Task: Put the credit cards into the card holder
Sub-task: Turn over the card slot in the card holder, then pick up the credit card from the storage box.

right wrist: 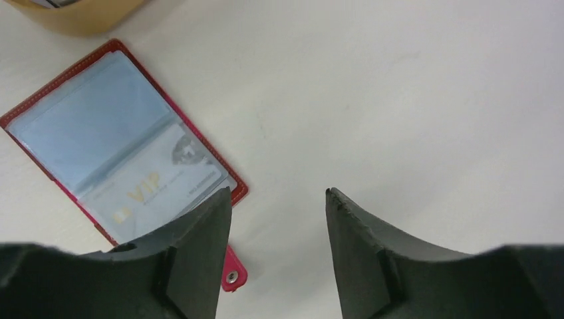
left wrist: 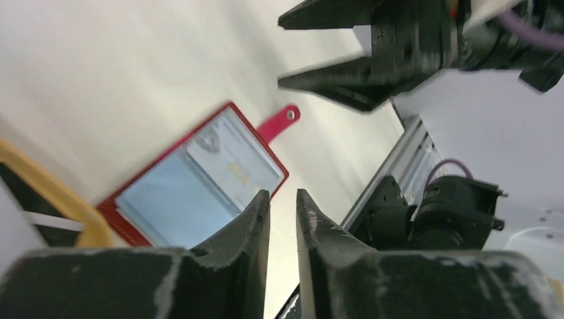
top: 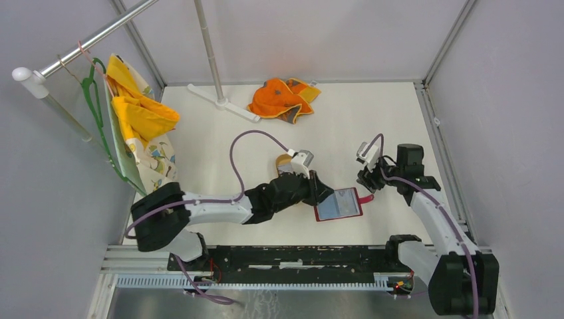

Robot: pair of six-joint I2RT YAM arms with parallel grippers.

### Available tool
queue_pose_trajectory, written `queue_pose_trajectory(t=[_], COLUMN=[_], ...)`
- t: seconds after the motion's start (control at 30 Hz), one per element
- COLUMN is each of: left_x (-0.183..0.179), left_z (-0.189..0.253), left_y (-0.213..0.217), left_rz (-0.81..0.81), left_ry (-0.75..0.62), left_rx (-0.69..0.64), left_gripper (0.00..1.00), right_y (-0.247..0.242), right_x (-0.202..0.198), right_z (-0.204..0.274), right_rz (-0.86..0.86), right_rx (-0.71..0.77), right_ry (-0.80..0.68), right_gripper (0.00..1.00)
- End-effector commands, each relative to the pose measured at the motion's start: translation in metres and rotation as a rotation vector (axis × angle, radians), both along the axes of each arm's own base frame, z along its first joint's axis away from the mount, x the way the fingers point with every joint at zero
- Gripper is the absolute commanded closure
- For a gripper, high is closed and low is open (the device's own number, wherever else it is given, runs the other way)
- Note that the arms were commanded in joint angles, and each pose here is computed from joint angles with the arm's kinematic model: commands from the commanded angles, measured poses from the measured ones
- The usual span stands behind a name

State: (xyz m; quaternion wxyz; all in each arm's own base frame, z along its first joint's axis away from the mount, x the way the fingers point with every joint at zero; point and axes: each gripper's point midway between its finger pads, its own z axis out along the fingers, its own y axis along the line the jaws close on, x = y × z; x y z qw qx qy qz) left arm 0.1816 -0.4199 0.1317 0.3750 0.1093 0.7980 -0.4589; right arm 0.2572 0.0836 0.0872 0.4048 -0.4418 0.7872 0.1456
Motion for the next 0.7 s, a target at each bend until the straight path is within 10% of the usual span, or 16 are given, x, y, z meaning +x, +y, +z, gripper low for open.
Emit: queue_pose_trajectory(t=[0.0,0.13,0.67], left_x=[0.028,0.048,0.096], left_z=[0.024,0.015,-0.032], left_y=[0.053,0.091,0.112], left_rz=[0.168,0.255,0.235], left_ry=[-0.212,-0.222,-0.053], left_rx=[0.173,0.378,0.712], left_gripper=[0.62,0.35,0.41], right_y=[0.025,0.074,0.067], right_x=[0.006,-0.02,0.0], right_z=[0.044,0.089,0.039], right_rz=[0.14,0.429,0.327], right_rx=[0.105,0.373,0.267], right_ry=[-0.233,-0.193,-0.081], right_gripper=[0.2,0.1,0.14])
